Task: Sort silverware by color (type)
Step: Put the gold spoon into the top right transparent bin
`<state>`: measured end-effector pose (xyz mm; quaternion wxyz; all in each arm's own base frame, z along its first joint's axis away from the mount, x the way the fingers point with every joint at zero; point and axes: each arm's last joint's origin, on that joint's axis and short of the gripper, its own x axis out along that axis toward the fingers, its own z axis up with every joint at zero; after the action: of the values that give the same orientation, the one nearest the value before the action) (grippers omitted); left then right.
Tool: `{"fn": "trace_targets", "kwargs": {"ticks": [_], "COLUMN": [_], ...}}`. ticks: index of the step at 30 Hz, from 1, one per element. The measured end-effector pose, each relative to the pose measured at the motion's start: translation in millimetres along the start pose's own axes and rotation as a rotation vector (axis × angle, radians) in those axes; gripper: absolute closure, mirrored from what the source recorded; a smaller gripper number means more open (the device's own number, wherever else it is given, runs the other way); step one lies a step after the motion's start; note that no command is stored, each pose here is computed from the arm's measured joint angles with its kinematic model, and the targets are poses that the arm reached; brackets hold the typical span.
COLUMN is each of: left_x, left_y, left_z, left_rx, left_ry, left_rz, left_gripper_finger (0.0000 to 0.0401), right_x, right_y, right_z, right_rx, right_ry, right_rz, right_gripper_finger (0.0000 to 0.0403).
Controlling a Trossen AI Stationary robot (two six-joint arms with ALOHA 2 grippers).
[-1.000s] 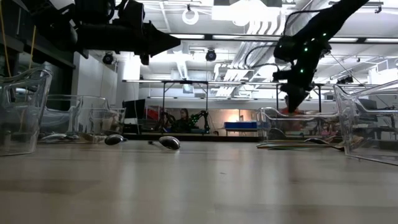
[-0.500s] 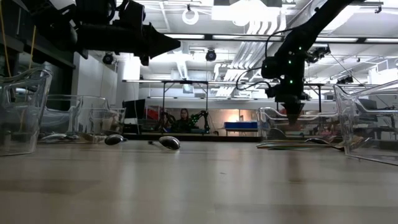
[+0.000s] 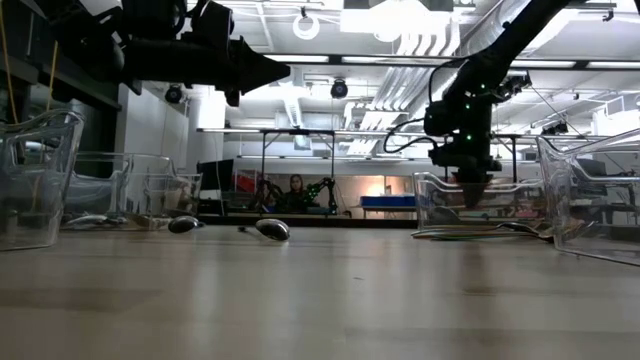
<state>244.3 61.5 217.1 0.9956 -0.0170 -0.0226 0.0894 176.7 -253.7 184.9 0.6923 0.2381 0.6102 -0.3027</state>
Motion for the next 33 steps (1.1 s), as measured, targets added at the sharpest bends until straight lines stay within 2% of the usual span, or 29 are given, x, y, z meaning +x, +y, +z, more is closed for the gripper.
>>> {"fn": "trace_targets", "kwargs": {"ticks": [4,10,24,29,33], "left_x": [0.0,0.0,0.0,0.0,0.0], "left_y": [0.0,-0.1,-0.1,-0.1,-0.1], "left_z": [0.0,-0.1,-1.4,-1.9,-2.1], "left_rx": [0.0,0.0,-0.012,-0.013,-0.012], "left_ry": [0.0,0.001,0.014,0.019,0.021], "left_rz": [0.0,-0.001,0.0,0.0,0.0], "left_gripper_finger": [0.0398,0.0398,0.0398,0.0398,0.0398], "right_x": [0.0,-0.1,12.0,21.8,21.6], "right_y": [7.7,15.3,13.9,10.9,10.5], "right_z": [3.1,8.9,12.3,12.6,14.1], "right_rx": [-0.122,-0.207,-0.192,-0.209,-0.212], "right_ry": [-0.02,-0.068,-0.05,0.004,-0.01], "right_rz": [0.0,-0.007,-0.013,-0.112,-0.122], "right_gripper_finger": [0.0399,0.04,0.0391,0.0383,0.0382]}}
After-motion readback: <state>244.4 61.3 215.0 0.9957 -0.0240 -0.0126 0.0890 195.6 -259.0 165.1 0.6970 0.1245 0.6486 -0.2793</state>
